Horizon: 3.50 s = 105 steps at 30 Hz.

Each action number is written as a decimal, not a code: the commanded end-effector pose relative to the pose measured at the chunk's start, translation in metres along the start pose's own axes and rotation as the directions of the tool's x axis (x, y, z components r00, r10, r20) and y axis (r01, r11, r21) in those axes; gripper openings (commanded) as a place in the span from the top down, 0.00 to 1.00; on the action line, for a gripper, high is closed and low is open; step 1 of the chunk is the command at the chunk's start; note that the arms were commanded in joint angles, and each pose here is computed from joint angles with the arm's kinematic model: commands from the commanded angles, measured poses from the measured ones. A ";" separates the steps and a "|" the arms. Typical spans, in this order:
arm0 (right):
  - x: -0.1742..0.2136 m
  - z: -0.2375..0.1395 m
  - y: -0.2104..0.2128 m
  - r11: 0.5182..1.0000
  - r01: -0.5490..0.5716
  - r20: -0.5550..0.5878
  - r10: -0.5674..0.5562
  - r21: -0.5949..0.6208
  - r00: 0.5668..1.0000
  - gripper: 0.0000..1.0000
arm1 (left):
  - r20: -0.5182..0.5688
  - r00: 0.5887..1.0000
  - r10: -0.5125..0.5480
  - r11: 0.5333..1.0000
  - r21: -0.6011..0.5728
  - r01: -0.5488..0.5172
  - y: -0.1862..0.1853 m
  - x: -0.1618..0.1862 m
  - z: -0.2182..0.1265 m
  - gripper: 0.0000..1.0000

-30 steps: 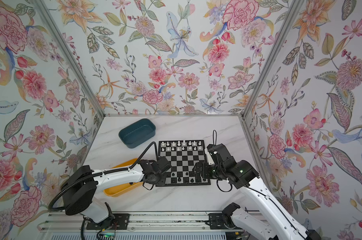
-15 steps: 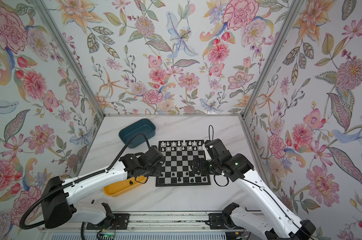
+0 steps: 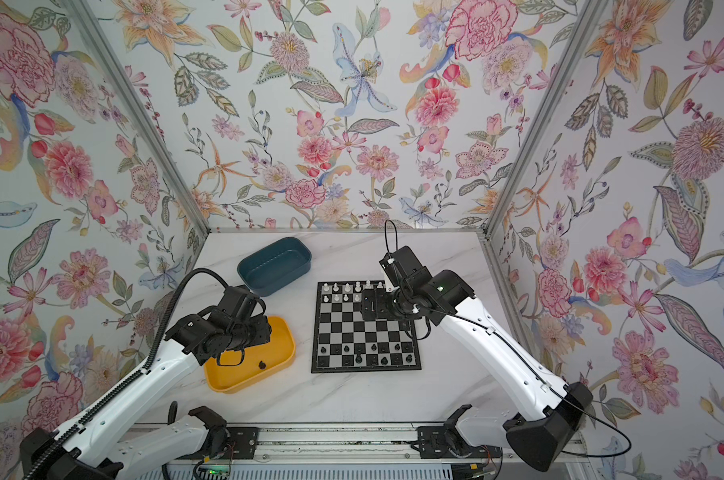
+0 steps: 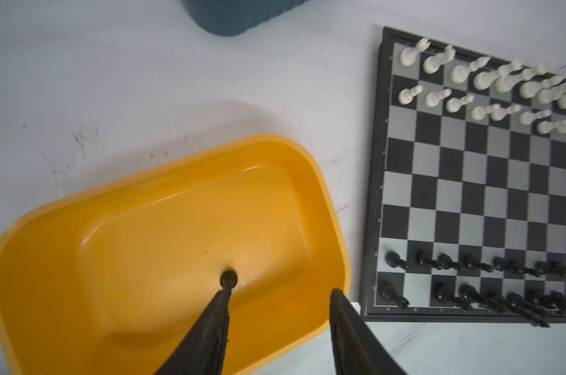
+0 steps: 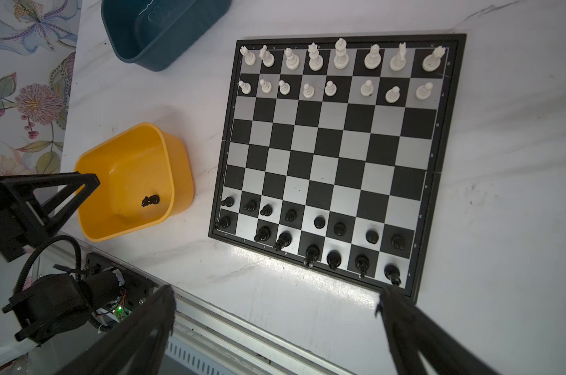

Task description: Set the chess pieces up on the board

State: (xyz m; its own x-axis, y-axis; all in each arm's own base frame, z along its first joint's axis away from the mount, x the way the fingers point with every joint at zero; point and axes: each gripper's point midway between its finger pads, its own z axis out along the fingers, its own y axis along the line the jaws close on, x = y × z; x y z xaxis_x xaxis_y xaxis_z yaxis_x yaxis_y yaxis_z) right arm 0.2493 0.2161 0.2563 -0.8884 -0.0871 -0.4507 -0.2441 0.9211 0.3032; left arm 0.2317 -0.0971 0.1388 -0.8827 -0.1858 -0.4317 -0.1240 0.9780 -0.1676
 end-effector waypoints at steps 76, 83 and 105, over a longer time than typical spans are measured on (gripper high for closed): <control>-0.060 0.078 -0.006 0.999 0.030 -0.048 -0.031 -0.015 0.998 0.01 | -0.349 0.937 -0.010 0.991 -0.127 -0.037 0.050 0.079 0.077 0.80; -0.058 0.075 -0.007 0.999 0.029 -0.042 -0.030 -0.013 0.999 0.01 | -0.334 0.943 -0.012 0.991 -0.131 -0.033 0.050 0.075 0.078 0.87; -0.051 0.070 -0.006 1.000 0.001 -0.019 -0.001 -0.025 1.000 0.01 | -0.276 0.958 0.083 0.984 -0.130 -0.122 0.031 0.013 0.045 0.96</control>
State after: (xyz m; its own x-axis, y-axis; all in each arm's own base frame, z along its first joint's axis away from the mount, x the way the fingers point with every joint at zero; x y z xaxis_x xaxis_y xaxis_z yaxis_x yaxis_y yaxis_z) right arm 0.3279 0.2429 0.2083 -0.9059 -0.1158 -0.4074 -0.2585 0.9132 0.3151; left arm 0.2362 -0.0808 0.0821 -0.9757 -0.0926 -0.1988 -0.0873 0.9956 -0.0353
